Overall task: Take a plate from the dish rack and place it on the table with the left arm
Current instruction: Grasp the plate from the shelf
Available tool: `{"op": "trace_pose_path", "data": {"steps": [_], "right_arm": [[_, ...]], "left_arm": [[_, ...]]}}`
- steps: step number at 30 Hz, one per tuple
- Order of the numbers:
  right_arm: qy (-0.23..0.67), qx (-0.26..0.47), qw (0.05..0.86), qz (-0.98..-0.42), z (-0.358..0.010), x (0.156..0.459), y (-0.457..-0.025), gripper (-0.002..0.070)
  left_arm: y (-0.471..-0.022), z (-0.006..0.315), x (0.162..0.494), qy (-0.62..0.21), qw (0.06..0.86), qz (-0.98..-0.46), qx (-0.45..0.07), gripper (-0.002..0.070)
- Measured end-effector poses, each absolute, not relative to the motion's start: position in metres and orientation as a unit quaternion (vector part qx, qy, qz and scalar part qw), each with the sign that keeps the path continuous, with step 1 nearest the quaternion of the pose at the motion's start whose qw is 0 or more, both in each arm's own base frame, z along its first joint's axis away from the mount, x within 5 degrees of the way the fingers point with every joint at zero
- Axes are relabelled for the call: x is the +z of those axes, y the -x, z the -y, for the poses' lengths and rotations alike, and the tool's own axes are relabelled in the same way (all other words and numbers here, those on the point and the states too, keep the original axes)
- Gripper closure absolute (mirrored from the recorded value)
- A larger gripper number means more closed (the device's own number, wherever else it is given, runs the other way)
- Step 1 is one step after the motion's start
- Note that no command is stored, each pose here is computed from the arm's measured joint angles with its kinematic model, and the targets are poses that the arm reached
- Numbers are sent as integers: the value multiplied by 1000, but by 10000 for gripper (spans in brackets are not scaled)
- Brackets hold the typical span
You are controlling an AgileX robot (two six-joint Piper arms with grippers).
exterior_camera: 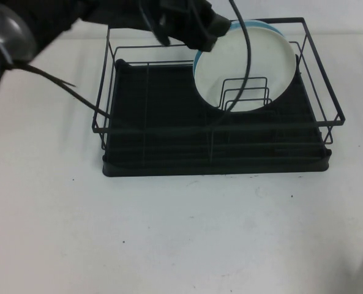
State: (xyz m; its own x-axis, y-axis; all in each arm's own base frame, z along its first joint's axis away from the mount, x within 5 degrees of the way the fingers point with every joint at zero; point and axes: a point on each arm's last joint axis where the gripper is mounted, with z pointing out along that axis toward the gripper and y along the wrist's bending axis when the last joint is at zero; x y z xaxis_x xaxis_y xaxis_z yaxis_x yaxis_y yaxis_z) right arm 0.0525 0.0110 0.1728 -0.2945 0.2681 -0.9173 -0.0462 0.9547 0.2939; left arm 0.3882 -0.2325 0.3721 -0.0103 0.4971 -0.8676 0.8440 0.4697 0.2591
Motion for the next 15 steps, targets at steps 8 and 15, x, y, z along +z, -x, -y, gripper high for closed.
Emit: {"op": "trace_pose_path", "data": {"steps": [8, 15], "right_arm": [[-70, 133, 590, -793, -11, 173, -53, 694], [-70, 133, 590, -793, -11, 173, -53, 694]], "left_arm": [[-407, 258, 337, -478, 525, -689, -147, 244], [-425, 264, 307, -459, 532, -699, -134, 243]]}}
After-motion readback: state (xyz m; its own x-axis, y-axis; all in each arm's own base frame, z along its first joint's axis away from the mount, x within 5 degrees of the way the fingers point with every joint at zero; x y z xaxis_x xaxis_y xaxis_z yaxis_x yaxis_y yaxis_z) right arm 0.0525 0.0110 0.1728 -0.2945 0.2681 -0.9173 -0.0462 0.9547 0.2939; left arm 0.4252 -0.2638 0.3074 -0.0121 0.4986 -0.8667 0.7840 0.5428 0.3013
